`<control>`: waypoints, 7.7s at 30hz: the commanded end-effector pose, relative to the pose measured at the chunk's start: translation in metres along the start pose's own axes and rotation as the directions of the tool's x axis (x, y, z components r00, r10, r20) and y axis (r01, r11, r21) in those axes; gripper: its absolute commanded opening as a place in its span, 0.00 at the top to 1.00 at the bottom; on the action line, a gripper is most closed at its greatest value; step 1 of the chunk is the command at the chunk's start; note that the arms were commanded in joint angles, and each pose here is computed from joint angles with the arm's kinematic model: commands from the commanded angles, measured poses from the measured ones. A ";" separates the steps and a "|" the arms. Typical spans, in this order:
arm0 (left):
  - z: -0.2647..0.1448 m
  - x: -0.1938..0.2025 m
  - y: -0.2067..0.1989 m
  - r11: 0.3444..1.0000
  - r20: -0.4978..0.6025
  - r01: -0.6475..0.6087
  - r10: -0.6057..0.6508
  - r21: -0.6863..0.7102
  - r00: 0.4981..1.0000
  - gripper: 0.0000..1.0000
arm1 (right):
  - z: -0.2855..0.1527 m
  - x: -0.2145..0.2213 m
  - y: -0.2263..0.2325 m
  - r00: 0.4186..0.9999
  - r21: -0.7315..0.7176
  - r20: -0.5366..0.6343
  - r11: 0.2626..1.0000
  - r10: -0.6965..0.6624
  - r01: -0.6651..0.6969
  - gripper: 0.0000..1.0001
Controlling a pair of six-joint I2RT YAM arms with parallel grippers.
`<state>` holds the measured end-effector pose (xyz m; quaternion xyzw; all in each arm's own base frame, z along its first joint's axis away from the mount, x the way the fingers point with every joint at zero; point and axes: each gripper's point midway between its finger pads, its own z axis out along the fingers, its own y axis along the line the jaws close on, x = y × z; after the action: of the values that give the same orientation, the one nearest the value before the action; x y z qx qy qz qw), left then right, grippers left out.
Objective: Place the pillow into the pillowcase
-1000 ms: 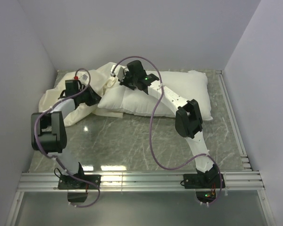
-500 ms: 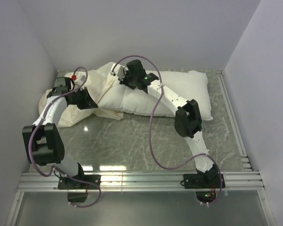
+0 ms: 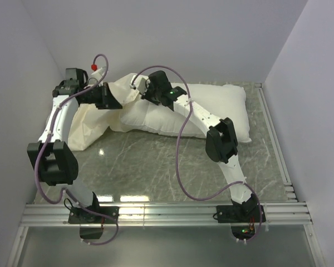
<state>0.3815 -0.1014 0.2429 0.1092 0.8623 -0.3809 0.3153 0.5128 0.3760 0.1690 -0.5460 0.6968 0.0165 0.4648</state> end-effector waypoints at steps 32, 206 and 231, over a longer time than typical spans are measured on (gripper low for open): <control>0.034 0.039 -0.094 0.882 -0.176 0.347 -0.304 0.320 0.936 1.00 | -0.020 -0.002 -0.018 0.967 -0.035 0.042 0.968 0.252 -0.250 1.00; 0.147 -0.122 0.036 0.781 0.040 -0.256 0.338 -0.570 0.940 1.00 | -0.112 0.059 0.054 0.972 0.016 -0.003 0.972 -0.234 0.234 1.00; 0.146 -0.120 -0.116 0.927 0.204 -0.314 0.354 -0.204 0.913 1.00 | -0.157 0.037 0.035 0.961 0.164 0.100 0.957 -0.258 0.239 1.00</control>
<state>0.4967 -0.2763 0.2769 0.1679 0.8419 -0.2706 0.4357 0.3957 0.2575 0.1809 -0.5845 0.6469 -0.0872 0.4819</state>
